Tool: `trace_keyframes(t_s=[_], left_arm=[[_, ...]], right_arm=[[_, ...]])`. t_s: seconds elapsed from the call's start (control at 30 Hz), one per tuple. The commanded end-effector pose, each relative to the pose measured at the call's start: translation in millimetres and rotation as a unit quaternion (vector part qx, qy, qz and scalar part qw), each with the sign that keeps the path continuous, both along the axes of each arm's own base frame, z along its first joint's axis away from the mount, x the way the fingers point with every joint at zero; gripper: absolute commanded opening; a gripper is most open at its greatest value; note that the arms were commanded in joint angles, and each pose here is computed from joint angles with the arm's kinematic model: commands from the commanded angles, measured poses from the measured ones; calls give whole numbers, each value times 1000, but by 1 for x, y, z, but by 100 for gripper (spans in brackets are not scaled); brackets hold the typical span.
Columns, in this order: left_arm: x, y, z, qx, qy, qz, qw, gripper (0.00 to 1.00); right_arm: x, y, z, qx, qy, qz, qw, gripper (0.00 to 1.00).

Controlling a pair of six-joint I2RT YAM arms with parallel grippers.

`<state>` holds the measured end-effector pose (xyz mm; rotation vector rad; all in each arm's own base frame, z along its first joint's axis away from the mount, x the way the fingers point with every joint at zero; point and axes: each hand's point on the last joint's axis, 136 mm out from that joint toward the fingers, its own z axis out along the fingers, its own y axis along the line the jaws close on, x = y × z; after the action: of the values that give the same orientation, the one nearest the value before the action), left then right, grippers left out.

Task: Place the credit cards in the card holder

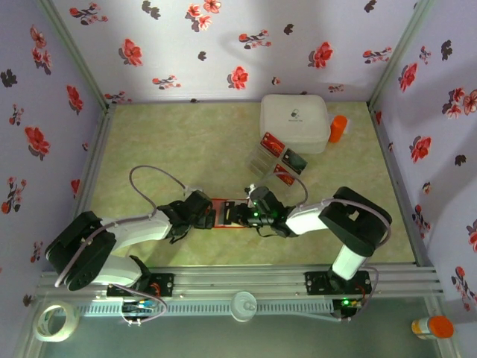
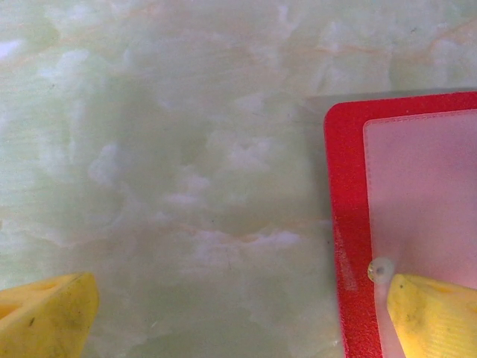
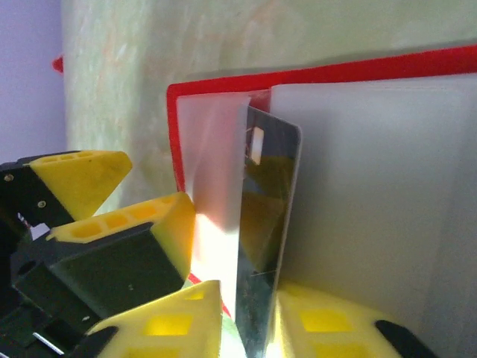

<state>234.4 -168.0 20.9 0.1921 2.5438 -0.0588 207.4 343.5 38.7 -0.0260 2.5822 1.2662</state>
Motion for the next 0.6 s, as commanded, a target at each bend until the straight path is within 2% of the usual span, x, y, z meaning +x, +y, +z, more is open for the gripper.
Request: trace_keyframes(t_s=[0.0,0.17,0.4,0.57], left_arm=[[-1,8,-2,8,-5,13,1000,100],[-1,8,-2,8,-5,13,1000,100],[0,8,-3,5,-7,13,1000,100],[0,8,-3,5,-7,13,1000,100]], right_arm=[[-15,-31,-17,-99,21,29,994,36],[-3,-38,16,-139,-20,50,989,37],[9,-23,19,-153,-27,66,986,13],[17,-15,9,-168,-26,65,983,9]])
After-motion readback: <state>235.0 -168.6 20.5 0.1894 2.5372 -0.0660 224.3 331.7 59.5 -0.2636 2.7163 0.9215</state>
